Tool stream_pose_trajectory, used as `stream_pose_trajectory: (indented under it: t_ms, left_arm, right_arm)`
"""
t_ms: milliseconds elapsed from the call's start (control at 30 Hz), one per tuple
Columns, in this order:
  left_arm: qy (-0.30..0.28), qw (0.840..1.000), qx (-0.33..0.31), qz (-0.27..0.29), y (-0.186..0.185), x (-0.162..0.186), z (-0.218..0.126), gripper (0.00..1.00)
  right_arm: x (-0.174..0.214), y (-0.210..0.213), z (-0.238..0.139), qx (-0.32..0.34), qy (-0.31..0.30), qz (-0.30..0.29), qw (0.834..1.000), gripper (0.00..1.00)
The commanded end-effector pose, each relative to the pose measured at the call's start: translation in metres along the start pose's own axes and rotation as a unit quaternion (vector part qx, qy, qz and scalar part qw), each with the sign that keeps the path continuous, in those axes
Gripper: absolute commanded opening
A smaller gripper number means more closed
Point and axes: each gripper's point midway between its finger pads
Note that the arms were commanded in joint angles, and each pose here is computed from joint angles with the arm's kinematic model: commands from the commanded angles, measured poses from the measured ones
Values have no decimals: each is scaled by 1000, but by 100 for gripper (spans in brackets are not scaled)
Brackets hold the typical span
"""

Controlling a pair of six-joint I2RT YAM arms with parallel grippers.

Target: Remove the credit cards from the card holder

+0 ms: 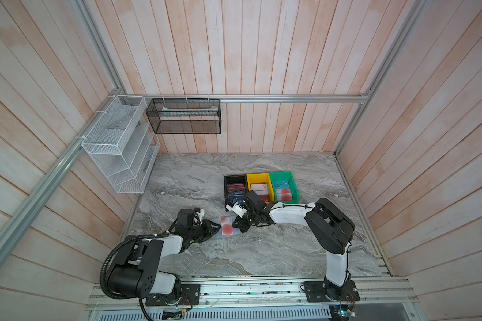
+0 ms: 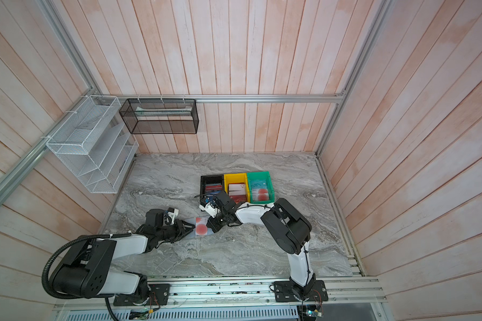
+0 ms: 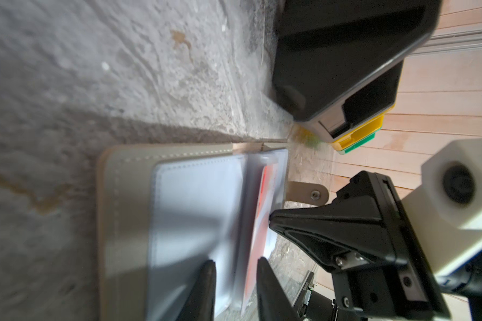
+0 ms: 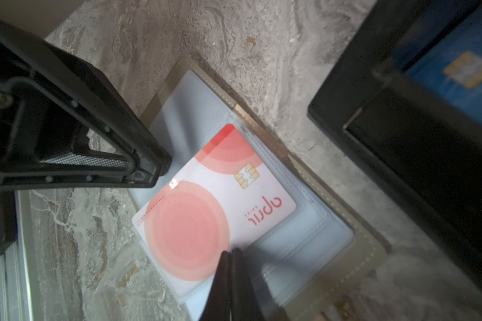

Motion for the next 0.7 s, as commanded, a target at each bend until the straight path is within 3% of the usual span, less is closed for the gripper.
stream_pose_trajectory:
  t_ms: [0,667]
  left_arm:
    - [-2,1000,14,10,-6,-4,3,28]
    - [6,1000,22,17,-10,-8,10,22]
  right_arm:
    - [15,-7,1,10,20,12,1000,0]
    - [18,-9,2,9,23,15,1000,0]
Point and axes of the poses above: each gripper's point midway between its finger pads, its own z axis out along the fingers, its own y axis along the line the jaws close on, x = y × z, and after that the axes turned 11 degrees about z, right-handed
